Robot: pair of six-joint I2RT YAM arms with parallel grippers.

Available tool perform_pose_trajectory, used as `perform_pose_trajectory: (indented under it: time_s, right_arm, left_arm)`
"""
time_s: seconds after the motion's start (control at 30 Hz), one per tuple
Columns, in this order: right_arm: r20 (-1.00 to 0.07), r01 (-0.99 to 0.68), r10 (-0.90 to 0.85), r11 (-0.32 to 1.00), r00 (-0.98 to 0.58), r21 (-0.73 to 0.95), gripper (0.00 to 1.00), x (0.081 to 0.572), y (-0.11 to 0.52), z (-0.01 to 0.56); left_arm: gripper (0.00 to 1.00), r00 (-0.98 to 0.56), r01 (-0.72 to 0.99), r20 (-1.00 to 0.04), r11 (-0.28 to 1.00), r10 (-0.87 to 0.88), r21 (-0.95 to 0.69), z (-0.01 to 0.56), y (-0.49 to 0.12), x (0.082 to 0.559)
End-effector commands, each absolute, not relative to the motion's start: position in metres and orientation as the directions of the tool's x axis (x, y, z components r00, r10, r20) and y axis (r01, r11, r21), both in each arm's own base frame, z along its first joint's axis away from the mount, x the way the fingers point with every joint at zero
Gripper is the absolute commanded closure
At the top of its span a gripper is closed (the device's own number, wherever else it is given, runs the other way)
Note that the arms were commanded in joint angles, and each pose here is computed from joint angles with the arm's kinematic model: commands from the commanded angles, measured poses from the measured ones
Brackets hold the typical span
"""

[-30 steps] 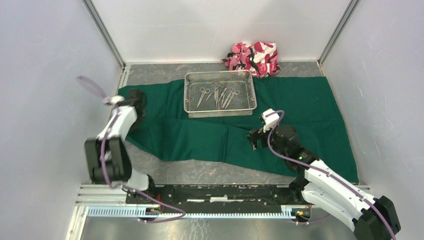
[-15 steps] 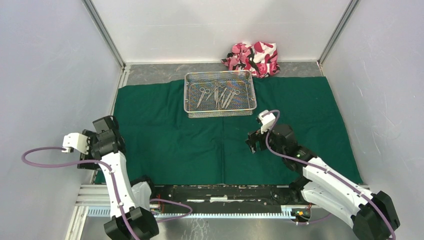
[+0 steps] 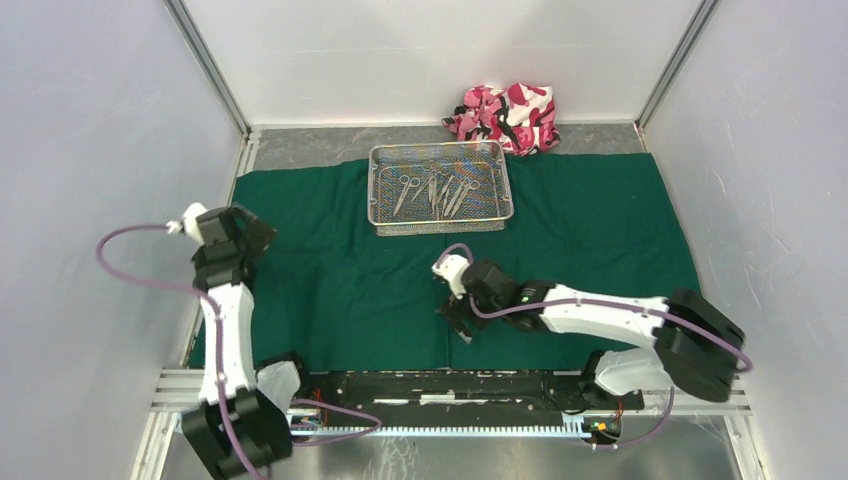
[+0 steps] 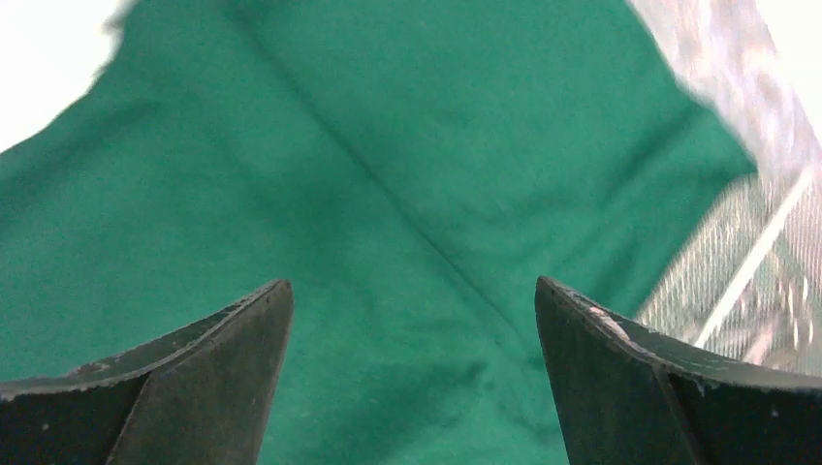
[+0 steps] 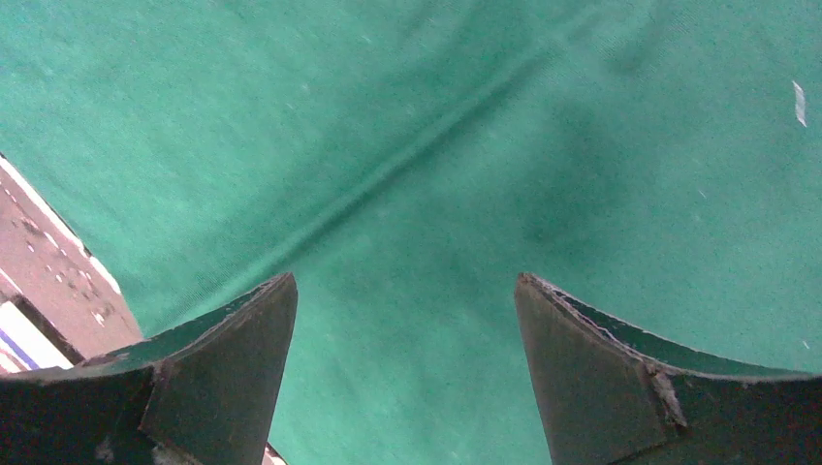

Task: Open and lay out the surgical kit
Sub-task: Smooth out the surgical kit at the center of the board.

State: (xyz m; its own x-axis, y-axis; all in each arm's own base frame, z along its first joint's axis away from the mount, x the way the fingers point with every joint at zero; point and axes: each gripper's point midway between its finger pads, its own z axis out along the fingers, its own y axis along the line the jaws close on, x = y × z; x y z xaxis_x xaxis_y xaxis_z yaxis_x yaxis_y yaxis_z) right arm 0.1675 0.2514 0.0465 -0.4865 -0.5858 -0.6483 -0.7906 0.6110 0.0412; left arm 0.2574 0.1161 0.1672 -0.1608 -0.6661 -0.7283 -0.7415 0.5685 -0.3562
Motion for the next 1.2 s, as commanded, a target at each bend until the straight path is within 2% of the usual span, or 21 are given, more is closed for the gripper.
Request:
perform_pose_trajectory:
  time_s: [0.0, 0.1, 0.2, 0.27, 0.33, 0.47, 0.6, 0.73, 0.93, 1.17]
  right_arm:
    - [-0.611, -0.759, -0.616, 0.650, -0.498, -0.037, 0.11, 0.171, 0.276, 0.042]
    - [-0.586, -0.715, -0.590, 0.699, -0.555, -0.025, 0.15, 0.167, 0.277, 0.029]
    - [-0.573, -0.646, -0.529, 0.763, -0.627, 0.002, 0.19, 0.161, 0.264, 0.013]
    - [-0.566, -0.599, -0.488, 0.801, -0.664, 0.013, 0.22, 0.156, 0.249, 0.007]
    - [-0.579, -0.560, -0.451, 0.829, -0.680, 0.012, 0.23, 0.153, 0.234, 0.007]
    - [-0.616, -0.498, -0.390, 0.867, -0.684, 0.004, 0.16, 0.167, 0.213, 0.025]
    - [-0.676, -0.406, -0.298, 0.914, -0.674, 0.002, 0.09, 0.217, 0.190, 0.063]
    - [-0.733, -0.193, -0.097, 0.980, -0.673, 0.047, 0.04, 0.295, 0.136, 0.099]
    - [-0.787, 0.042, 0.086, 0.996, -0.611, 0.077, 0.02, 0.411, 0.061, 0.142]
    - [-0.768, 0.213, 0.146, 0.977, -0.623, 0.014, 0.02, 0.506, -0.018, 0.117]
  left_arm:
    - [0.00, -0.444, -0.399, -0.680, 0.808, -0.583, -0.433, 0.162, 0.038, 0.326]
    - [0.00, -0.559, -0.316, -0.617, 0.830, -0.554, -0.459, 0.149, 0.006, 0.353]
    - [0.00, -0.577, -0.290, -0.556, 0.787, -0.598, -0.545, 0.141, -0.009, 0.382]
    - [0.00, -0.555, -0.341, -0.522, 0.749, -0.648, -0.568, 0.132, -0.005, 0.403]
    - [0.00, -0.535, -0.444, -0.501, 0.731, -0.681, -0.518, 0.117, 0.011, 0.420]
    - [0.00, -0.467, -0.569, -0.521, 0.694, -0.714, -0.441, 0.100, 0.042, 0.456]
    - [0.00, -0.489, -0.611, -0.502, 0.691, -0.713, -0.387, 0.081, 0.054, 0.492]
    - [0.00, -0.524, -0.644, -0.484, 0.698, -0.701, -0.313, 0.053, 0.071, 0.508]
    - [0.00, -0.465, -0.651, -0.453, 0.641, -0.761, -0.408, 0.029, 0.091, 0.530]
    - [0.00, -0.451, -0.672, -0.433, 0.616, -0.781, -0.411, 0.000, 0.112, 0.551]
